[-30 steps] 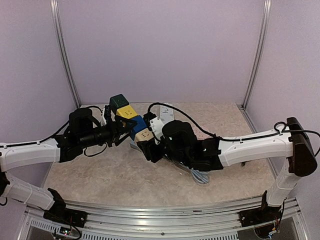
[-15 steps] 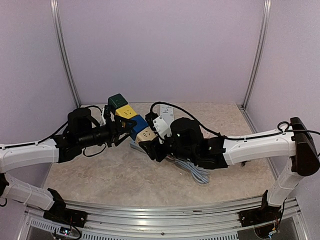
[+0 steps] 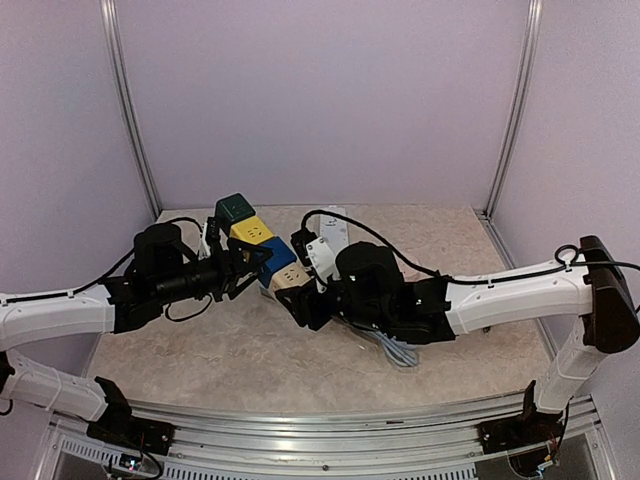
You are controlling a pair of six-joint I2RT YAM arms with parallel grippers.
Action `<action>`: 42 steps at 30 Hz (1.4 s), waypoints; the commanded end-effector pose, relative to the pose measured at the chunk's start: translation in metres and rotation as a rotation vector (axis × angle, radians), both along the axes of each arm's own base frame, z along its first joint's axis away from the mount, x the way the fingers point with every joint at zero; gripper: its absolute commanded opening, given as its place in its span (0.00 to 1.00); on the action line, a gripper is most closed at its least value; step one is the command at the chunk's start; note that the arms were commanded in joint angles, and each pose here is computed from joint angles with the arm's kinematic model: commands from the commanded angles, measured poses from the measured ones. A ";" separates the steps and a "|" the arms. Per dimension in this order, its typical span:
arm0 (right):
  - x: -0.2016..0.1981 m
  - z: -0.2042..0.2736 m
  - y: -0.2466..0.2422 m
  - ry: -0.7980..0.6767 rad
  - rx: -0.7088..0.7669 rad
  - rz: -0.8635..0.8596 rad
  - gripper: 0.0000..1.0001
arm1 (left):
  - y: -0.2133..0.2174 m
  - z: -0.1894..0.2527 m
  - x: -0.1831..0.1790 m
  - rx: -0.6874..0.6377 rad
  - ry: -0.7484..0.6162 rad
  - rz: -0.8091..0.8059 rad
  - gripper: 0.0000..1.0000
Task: Pull the plug off the socket
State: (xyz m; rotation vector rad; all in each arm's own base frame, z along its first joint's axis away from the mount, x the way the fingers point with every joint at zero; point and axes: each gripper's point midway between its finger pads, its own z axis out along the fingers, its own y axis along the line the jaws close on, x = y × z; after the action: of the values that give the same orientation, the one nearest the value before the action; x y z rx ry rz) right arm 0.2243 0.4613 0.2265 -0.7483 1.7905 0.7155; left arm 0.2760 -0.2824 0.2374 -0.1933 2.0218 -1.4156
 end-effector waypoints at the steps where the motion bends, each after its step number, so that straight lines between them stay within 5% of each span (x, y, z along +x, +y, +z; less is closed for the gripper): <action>1: -0.002 0.047 0.002 0.049 0.184 -0.050 0.00 | 0.012 -0.010 0.008 0.073 -0.053 0.064 0.35; 13: 0.021 0.034 -0.012 0.077 0.183 -0.231 0.00 | 0.010 -0.010 0.006 0.072 -0.059 0.067 0.34; 30: -0.045 0.051 0.014 -0.206 0.103 0.275 0.00 | 0.012 -0.008 0.011 0.081 -0.048 0.032 0.35; 42: 0.018 0.043 -0.048 -0.062 0.142 -0.246 0.00 | 0.016 -0.010 0.010 0.065 -0.043 0.046 0.39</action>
State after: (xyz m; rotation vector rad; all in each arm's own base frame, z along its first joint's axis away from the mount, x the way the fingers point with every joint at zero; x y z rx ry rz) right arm 0.2217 0.4507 0.2220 -0.7169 1.7555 0.6659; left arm 0.2690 -0.2870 0.2367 -0.1444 2.0356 -1.4538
